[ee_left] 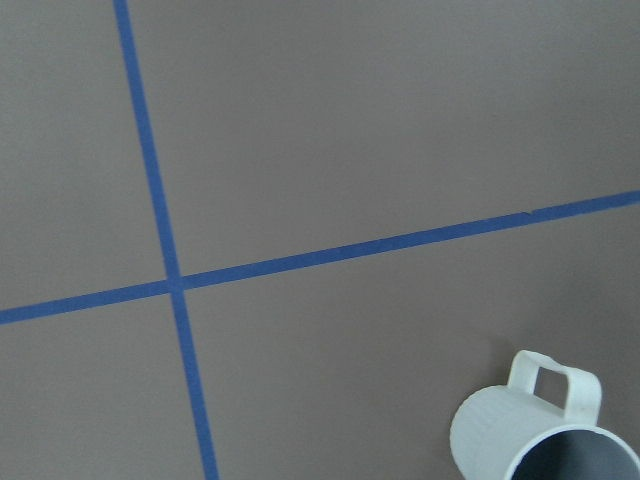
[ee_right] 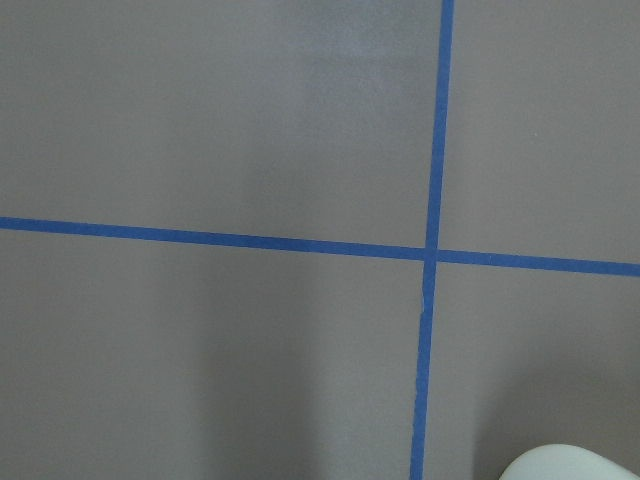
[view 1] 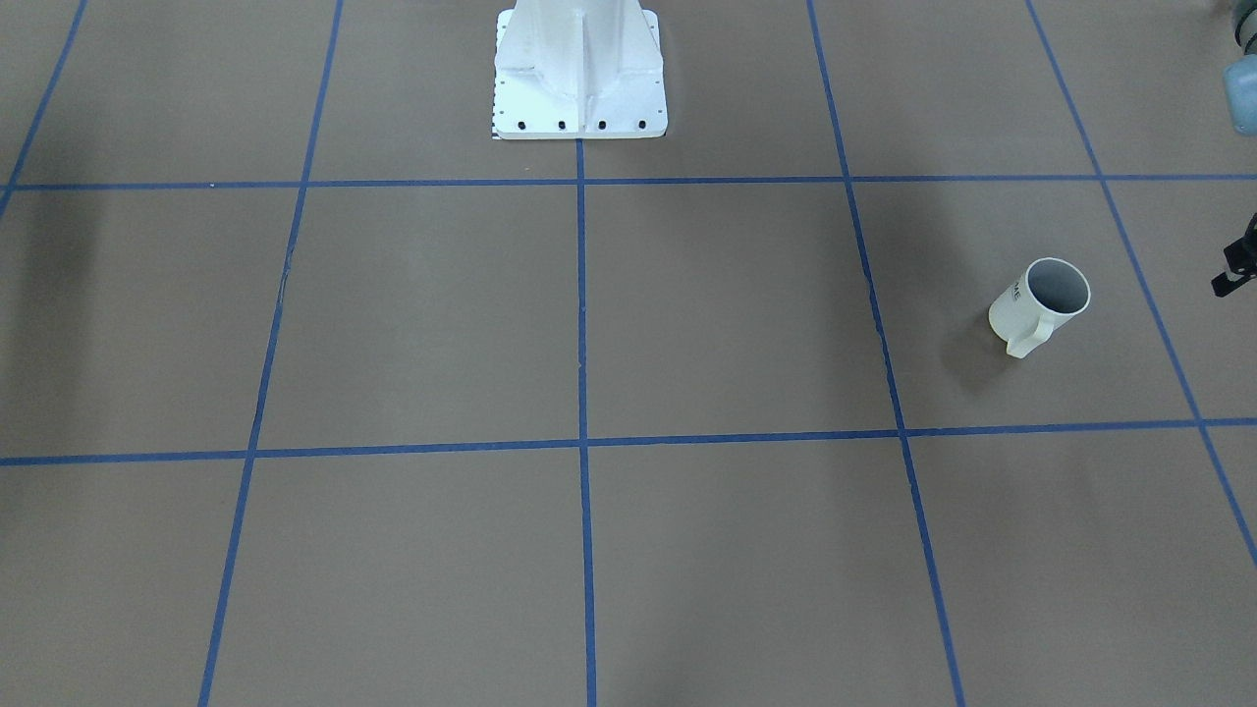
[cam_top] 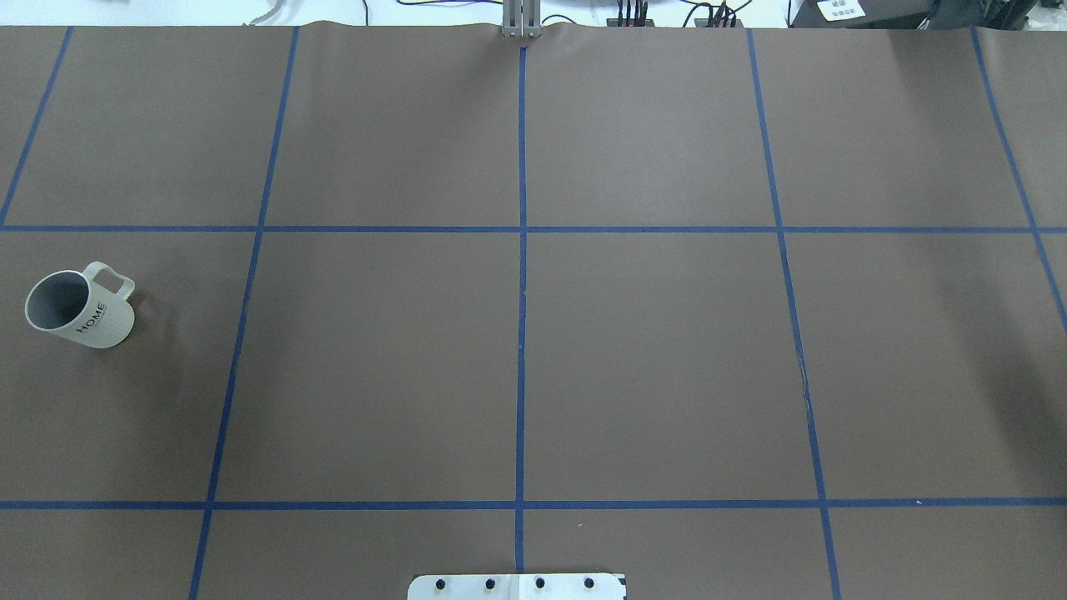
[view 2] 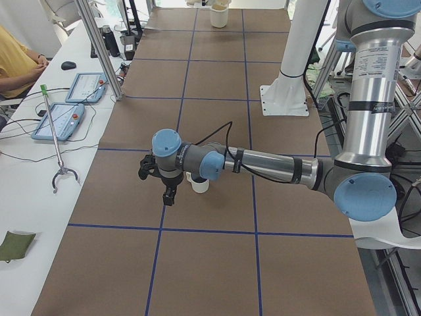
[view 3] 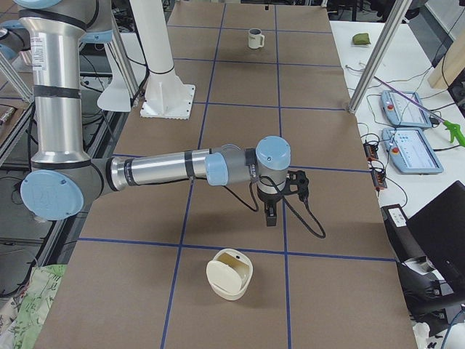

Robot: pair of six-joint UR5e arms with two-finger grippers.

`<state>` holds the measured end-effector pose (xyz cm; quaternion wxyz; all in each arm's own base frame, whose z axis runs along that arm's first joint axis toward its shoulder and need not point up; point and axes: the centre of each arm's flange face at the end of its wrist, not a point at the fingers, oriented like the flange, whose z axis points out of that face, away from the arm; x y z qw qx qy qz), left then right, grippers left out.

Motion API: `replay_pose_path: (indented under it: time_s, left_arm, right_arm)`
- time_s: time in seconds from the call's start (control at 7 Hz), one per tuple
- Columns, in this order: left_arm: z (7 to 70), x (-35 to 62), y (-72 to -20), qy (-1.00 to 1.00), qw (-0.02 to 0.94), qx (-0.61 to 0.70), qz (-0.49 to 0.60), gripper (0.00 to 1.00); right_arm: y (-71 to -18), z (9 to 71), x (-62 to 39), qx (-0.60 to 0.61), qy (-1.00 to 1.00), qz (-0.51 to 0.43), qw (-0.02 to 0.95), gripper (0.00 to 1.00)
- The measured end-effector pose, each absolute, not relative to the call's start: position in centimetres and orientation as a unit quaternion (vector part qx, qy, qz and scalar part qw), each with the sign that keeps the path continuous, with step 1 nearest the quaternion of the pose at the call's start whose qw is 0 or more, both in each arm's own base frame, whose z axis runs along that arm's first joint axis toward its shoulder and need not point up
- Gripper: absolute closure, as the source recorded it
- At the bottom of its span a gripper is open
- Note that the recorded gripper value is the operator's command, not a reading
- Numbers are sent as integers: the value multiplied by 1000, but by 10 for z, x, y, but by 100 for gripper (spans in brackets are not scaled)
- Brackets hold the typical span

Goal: Left arm hands cup to right arm to dump lemon

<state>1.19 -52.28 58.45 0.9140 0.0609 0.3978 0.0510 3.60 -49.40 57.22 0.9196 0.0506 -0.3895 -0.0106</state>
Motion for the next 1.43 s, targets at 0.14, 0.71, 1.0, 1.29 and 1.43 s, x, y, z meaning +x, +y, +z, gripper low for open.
replay_pose_path:
  time_s: [0.14,0.71,1.0,1.29,1.43]
  left_arm:
    - [588,7,-523,396,916,53,42,0]
    - [580,4,-519,402,913,56,42,0]
    - [575,3,-514,400,913,62,46,0]
    - [582,0,-503,390,918,59,43,0]
    - [580,-2,-497,389,918,61,42,0]
  right_arm:
    - [-493,574,39,51,-389,-10,920,0]
    - [-479,569,49,63,-384,-5,921,0]
    - [-471,564,49,67,-384,-3,921,0]
    - [-468,565,49,67,-380,-6,922,0]
    - [-469,565,43,65,-380,-13,923,0]
